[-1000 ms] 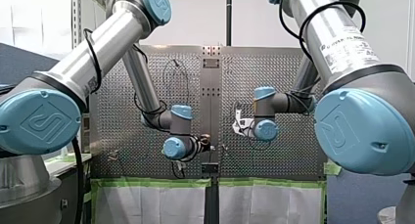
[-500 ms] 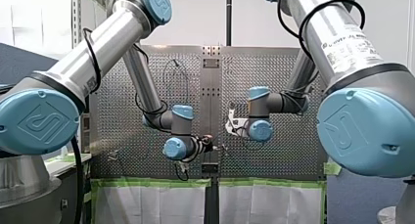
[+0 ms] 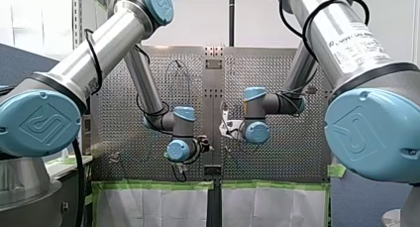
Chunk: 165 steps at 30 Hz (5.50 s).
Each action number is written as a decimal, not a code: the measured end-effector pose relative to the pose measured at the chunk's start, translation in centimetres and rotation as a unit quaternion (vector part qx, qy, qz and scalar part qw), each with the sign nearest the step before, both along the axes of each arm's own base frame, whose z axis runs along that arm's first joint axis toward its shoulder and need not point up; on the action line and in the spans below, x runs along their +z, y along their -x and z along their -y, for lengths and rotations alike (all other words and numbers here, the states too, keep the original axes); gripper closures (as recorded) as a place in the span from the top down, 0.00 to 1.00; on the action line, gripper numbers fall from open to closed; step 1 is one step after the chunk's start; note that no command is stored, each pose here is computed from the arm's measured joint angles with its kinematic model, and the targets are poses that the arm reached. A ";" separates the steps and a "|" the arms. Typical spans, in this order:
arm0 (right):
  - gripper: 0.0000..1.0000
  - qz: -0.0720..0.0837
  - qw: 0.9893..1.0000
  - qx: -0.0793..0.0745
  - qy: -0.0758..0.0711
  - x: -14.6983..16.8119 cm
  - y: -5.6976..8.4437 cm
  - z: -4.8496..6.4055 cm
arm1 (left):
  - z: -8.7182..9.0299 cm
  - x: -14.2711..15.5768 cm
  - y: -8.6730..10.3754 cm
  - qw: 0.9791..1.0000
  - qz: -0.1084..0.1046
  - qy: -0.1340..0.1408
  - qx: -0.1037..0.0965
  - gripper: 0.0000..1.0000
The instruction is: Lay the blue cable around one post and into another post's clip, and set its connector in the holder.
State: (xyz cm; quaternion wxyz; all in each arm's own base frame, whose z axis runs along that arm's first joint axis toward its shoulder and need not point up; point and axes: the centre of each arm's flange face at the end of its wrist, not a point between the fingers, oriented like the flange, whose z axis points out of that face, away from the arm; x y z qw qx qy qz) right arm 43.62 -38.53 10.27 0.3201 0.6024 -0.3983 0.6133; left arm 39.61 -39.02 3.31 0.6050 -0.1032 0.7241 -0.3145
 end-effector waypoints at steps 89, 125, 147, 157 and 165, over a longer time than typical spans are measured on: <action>0.00 -0.009 0.991 -0.125 -0.049 -6.9 10.2 12.5 | 3.7 -9.1 -2.7 0.981 0.026 -0.194 -0.001 0.00; 0.00 -0.015 0.987 -0.143 -0.076 -9.6 12.3 13.8 | 2.3 -9.6 -6.4 0.984 0.019 -0.176 0.015 0.00; 0.00 -0.015 0.984 -0.160 -0.076 -9.6 13.9 15.0 | 2.2 -8.6 -8.9 0.981 0.021 -0.193 0.028 0.00; 0.00 -0.017 0.984 -0.162 -0.076 -9.6 14.3 15.2 | 1.5 -8.5 -9.6 0.980 0.024 -0.194 0.041 0.00; 0.00 -0.018 0.983 -0.168 -0.074 -9.6 14.7 15.5 | 1.0 -8.3 -10.3 0.982 0.028 -0.179 0.056 0.00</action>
